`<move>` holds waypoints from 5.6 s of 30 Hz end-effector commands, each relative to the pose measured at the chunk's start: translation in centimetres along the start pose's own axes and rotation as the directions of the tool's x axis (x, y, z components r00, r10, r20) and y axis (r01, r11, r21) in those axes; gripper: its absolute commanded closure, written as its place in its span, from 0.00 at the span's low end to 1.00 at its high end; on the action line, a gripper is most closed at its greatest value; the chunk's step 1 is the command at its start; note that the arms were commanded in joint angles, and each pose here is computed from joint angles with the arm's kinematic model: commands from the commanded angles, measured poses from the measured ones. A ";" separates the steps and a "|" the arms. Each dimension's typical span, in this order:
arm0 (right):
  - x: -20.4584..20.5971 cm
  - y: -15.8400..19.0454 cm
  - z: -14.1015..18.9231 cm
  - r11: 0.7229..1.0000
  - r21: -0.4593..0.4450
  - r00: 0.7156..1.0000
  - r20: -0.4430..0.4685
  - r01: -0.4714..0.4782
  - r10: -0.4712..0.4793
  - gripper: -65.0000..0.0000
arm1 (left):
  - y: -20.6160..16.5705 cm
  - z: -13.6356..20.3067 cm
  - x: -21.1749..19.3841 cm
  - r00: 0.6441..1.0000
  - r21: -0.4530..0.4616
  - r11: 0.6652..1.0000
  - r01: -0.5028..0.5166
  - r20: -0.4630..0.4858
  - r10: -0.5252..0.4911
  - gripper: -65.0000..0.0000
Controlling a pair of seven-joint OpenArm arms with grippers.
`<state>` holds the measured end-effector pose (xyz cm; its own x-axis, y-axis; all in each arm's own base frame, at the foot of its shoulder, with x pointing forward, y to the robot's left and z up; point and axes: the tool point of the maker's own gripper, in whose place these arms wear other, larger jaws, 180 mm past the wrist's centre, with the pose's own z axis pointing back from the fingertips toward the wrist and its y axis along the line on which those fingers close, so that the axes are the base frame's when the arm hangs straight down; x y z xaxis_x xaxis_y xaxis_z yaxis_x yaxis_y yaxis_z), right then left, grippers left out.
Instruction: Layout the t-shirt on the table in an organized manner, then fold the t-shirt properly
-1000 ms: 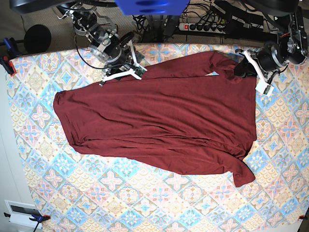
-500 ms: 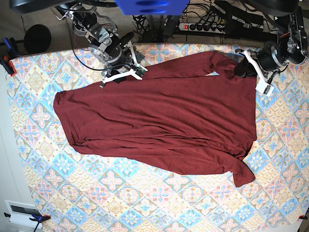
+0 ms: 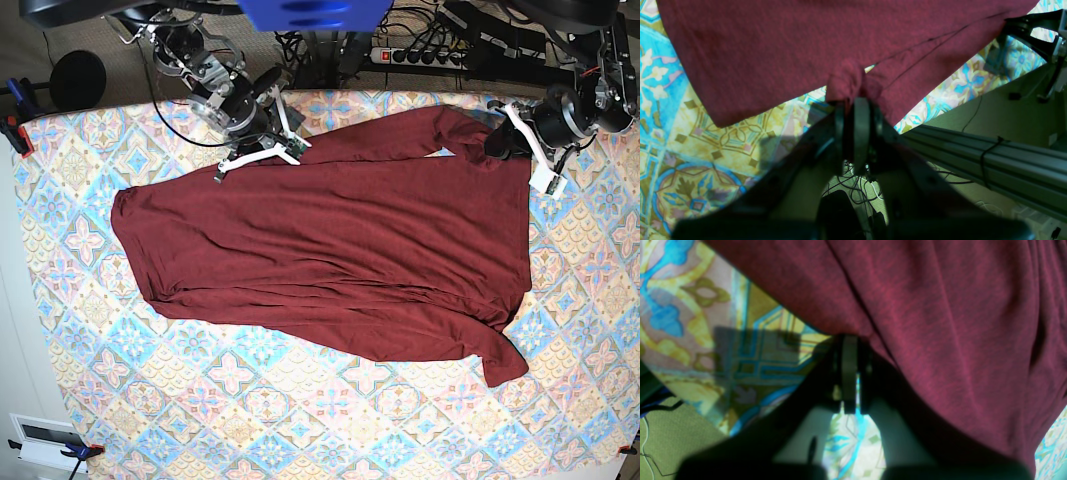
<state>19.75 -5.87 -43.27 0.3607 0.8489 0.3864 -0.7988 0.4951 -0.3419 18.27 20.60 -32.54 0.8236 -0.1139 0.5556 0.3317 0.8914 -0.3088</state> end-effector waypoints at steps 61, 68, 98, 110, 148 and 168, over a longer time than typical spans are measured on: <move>-6.1 -3.8 4.6 0.988 -0.136 0.992 -0.091 0.079 -0.092 0.97 | 12.7 -5.3 -1.1 0.889 0.228 0.860 -0.456 0.166 0.427 1.00; -7.0 -5.5 4.9 0.978 -0.180 0.987 -0.102 0.104 -0.124 0.85 | 12.6 -6.0 -1.6 0.917 0.267 0.878 -0.398 0.134 0.375 0.78; -14.3 -17.1 6.1 0.391 -0.058 0.395 0.154 0.919 -0.906 0.66 | 12.8 -5.4 -3.1 0.918 0.284 0.873 -0.396 0.114 0.379 0.55; -18.0 -15.9 5.0 0.289 -0.085 0.297 0.097 0.953 -0.950 0.66 | 12.8 -5.4 -2.9 0.919 0.286 0.874 -0.394 0.116 0.376 0.55; -11.5 -17.6 2.6 0.501 0.083 0.487 0.146 0.861 -0.861 0.98 | 13.8 -4.7 -2.2 0.924 0.306 0.872 -0.381 0.153 0.350 0.55; -10.5 -22.2 7.0 0.555 0.000 0.539 0.241 0.832 -0.807 0.72 | 14.4 -4.3 -2.6 0.926 0.322 0.869 -0.376 0.147 0.347 0.54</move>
<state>29.80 -26.34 -35.15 0.7522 0.0027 0.6589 -0.1395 0.9780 0.1553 23.05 31.06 -41.93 0.8017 0.2824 0.5267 -0.1634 0.9513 -0.2613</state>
